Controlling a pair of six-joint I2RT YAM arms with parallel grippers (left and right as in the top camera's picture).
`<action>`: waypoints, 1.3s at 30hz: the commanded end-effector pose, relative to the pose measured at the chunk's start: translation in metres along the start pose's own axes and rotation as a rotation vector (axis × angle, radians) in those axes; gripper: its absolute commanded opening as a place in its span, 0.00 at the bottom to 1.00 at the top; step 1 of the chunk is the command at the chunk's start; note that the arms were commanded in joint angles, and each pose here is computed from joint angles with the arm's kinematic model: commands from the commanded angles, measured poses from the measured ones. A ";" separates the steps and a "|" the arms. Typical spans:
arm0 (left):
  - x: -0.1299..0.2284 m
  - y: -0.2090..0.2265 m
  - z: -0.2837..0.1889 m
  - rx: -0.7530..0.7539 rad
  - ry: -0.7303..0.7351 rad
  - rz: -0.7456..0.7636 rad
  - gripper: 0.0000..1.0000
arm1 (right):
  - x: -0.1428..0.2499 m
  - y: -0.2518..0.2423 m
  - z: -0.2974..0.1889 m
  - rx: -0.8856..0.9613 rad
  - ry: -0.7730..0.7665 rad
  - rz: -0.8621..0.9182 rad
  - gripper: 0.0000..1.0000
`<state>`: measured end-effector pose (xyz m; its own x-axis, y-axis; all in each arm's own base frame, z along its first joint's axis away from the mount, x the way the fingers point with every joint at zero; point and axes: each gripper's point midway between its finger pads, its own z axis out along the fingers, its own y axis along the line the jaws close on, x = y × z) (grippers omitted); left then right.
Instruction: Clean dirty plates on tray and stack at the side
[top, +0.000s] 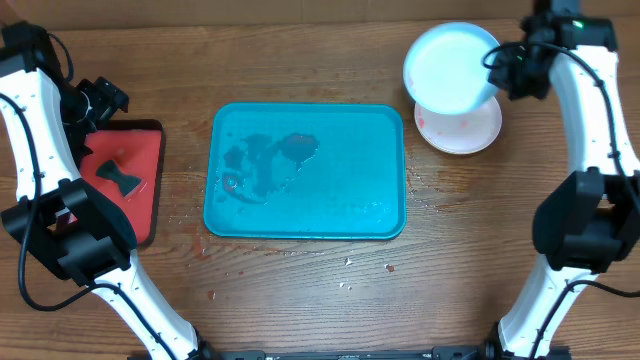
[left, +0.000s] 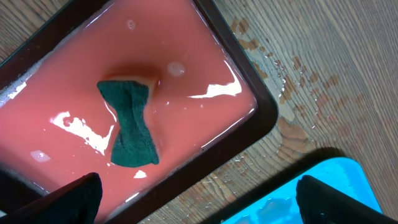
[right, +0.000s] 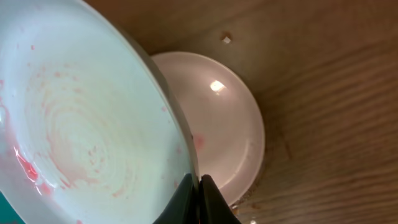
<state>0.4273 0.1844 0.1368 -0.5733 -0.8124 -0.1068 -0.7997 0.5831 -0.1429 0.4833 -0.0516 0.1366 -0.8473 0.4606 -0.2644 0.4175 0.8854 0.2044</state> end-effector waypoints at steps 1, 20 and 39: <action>0.001 -0.003 -0.003 0.010 -0.004 0.011 1.00 | 0.011 -0.012 0.018 -0.038 0.061 0.116 0.04; 0.001 -0.002 -0.003 0.010 -0.004 0.011 1.00 | 0.043 0.002 0.005 -0.178 0.129 0.123 1.00; 0.001 -0.002 -0.003 0.010 -0.003 0.011 1.00 | 0.198 0.134 -0.148 -0.200 0.062 -0.471 1.00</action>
<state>0.4273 0.1844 0.1367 -0.5733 -0.8124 -0.1068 -0.7997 0.5831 -0.1429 0.3353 0.1169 0.2511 -0.9449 0.1069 -0.3093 0.0203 0.9625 0.2705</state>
